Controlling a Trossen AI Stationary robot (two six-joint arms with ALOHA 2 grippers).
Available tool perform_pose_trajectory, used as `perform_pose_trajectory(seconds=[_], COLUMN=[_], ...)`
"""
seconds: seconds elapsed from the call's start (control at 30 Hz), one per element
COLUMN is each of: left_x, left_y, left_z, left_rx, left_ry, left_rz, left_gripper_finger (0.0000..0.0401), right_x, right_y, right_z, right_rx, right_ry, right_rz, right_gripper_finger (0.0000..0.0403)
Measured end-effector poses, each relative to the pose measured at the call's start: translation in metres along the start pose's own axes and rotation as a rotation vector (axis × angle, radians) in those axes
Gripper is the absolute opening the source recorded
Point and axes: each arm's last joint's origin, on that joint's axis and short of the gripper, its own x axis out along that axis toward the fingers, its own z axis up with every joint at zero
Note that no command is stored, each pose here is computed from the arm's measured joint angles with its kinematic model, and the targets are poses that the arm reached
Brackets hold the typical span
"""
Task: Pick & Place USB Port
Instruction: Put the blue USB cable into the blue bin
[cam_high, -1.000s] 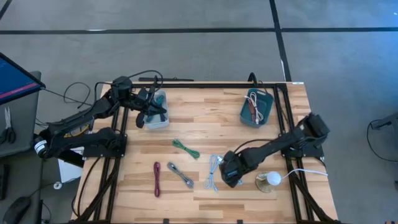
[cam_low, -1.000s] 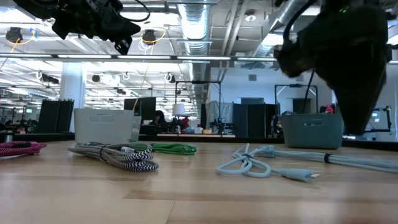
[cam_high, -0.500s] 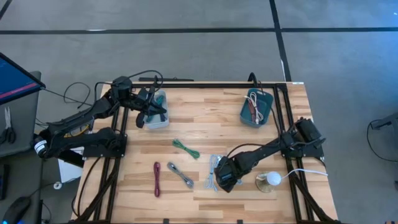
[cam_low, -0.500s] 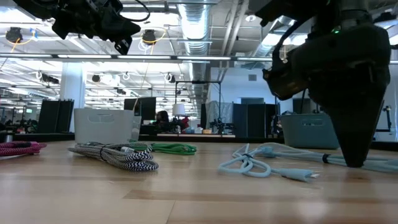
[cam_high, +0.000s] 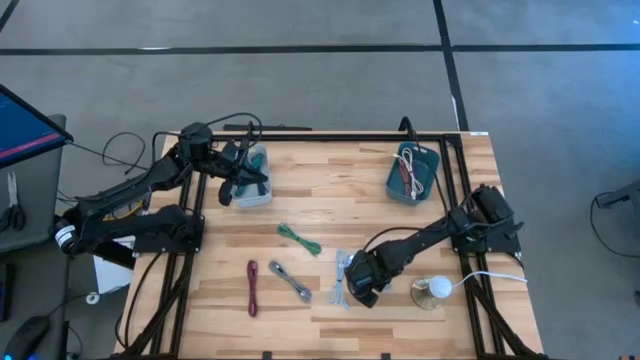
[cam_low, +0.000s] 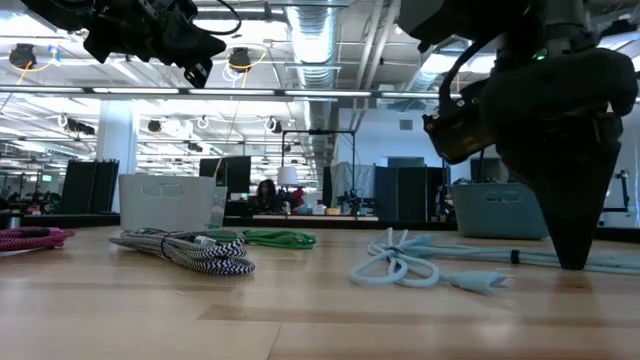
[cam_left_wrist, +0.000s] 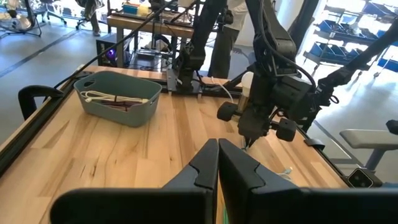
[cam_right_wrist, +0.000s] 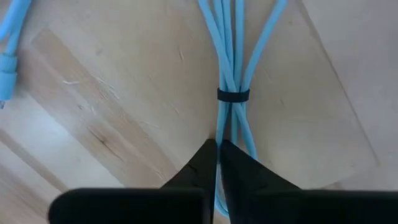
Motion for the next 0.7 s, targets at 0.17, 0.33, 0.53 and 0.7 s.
perform_pose_trajectory(seconds=[0.17,0.33,0.53,0.7], left_x=[0.0,0.0,0.0,0.0], left_y=[0.0,0.0,0.0,0.0], left_z=[0.0,0.0,0.0,0.0], left_rx=[-0.001,-0.002,-0.002,-0.003], left_ry=[0.001,0.002,0.002,0.002], left_rz=[0.0,-0.001,0.0,-0.001], left_gripper_finger=[0.0011,0.0011,0.0011,0.0011], right_x=[-0.007,-0.035,-0.077,-0.11], right_y=[-0.004,-0.012,-0.031,-0.05], right_z=[-0.001,-0.006,-0.015,-0.026], right_rx=[-0.026,0.001,0.072,0.146], right_ry=[-0.055,-0.137,-0.252,-0.384], right_rz=[-0.043,-0.072,-0.107,-0.142], right_gripper_finger=[0.0003,0.0001,0.0001,0.0])
